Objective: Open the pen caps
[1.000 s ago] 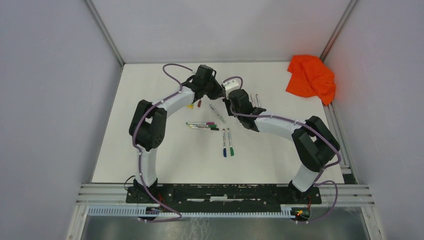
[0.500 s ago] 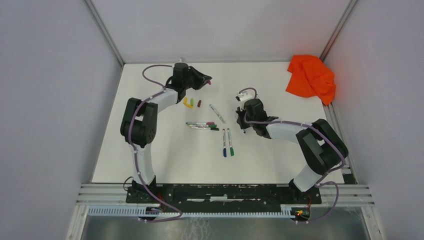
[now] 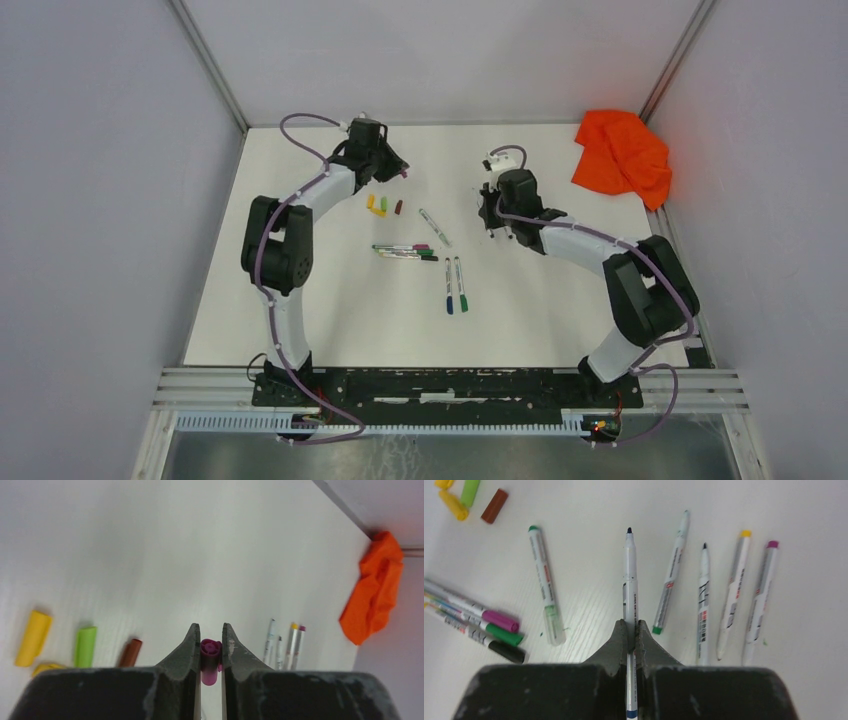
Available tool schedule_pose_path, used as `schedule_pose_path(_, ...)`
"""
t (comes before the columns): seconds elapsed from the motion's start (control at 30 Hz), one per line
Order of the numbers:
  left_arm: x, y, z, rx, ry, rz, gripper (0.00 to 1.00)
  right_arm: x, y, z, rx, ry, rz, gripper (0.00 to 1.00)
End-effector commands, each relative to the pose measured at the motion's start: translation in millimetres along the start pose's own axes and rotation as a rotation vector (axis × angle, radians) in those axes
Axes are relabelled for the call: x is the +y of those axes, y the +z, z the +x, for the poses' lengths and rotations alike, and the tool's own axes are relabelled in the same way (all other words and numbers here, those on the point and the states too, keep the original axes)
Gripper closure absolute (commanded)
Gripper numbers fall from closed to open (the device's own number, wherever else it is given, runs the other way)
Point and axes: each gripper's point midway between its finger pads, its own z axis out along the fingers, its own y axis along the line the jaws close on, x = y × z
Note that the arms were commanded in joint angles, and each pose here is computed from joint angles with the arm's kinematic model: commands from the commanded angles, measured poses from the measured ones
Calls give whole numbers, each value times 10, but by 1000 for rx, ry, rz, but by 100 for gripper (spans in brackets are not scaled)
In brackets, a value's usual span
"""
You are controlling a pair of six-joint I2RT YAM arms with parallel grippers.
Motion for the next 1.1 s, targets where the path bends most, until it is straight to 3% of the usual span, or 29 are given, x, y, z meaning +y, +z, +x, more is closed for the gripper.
schedule_pose_path(0.0, 412, -190, -128, -34, 187, -273, 94, -253, 127, -109, 17, -21, 122, 100)
schedule_pose_path(0.27, 741, -131, 14, 9, 248, -389, 87, -410, 336, -95, 61, -46, 190, 100)
schedule_pose_path(0.73, 932, -14, 204, 47, 261, -434, 68, -552, 537, 53, 109, -48, 208, 100)
schedule_pose_path(1.07, 937, -22, 240, 42, 254, -443, 60, -585, 544, 112, 123, -60, 205, 79)
